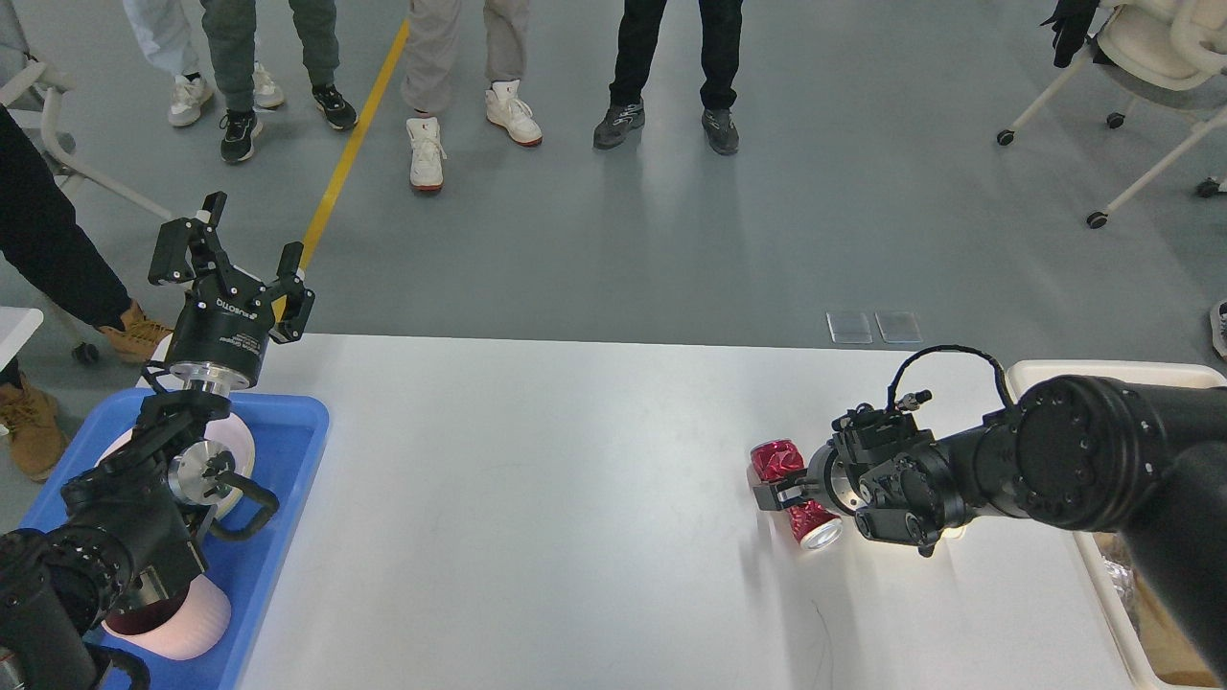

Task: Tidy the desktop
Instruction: 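Close the right gripper around the red can, then lift the red can with the right gripper and drop it in the bin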

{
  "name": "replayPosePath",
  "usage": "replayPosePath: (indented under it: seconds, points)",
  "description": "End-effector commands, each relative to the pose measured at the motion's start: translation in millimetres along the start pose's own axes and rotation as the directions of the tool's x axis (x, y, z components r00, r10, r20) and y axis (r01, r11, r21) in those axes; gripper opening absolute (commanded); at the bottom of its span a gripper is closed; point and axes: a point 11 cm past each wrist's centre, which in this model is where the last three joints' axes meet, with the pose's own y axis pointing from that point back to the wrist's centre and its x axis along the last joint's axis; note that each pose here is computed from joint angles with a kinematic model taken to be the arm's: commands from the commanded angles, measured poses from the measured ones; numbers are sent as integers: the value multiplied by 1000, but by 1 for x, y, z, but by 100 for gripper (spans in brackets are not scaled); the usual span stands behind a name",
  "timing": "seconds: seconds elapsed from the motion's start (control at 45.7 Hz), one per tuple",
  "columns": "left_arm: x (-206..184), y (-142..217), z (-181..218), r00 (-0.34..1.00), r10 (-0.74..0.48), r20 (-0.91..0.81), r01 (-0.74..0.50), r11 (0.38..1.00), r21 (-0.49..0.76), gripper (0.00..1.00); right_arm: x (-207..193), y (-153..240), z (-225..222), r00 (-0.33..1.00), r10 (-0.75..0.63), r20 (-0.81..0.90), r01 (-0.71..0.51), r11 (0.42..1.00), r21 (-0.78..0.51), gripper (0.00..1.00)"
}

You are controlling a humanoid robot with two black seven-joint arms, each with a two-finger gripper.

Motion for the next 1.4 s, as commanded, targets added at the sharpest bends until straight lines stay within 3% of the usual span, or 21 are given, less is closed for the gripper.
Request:
replayPosePath:
  seconds: [0.0,0.241,0.438,0.722,0.897,1.072,1.226,1.379]
  points:
    - [0,0,0,1000,0,1,0,1000,0,96,-4,-2,-1,1000,12,-18,-12,1000,4,93]
    - [0,0,0,1000,0,0,0,1000,0,96,-8,-4,-3,1000,6,-18,-5,1000,7,84]
    - [0,0,0,1000,0,1,0,1000,0,96,-10,-5,-3,1000,1,-18,-1,1000,9,60]
    - [0,0,0,1000,0,0,0,1000,0,96,-20,-7,-5,1000,-15,-15,15,1000,12,59]
    - [0,0,0,1000,1,1,-1,1000,0,96,-13,-5,-8,1000,-7,-28,8,1000,17,33]
    - [0,0,0,1000,0,0,0,1000,0,96,9,5,-5,999,19,-37,-19,1000,17,17]
    - [0,0,0,1000,0,0,0,1000,0,96,17,14,-7,999,19,-40,-18,1000,24,4]
    - [0,0,0,1000,1,1,-1,1000,0,96,45,36,3,998,55,-11,-55,998,25,1]
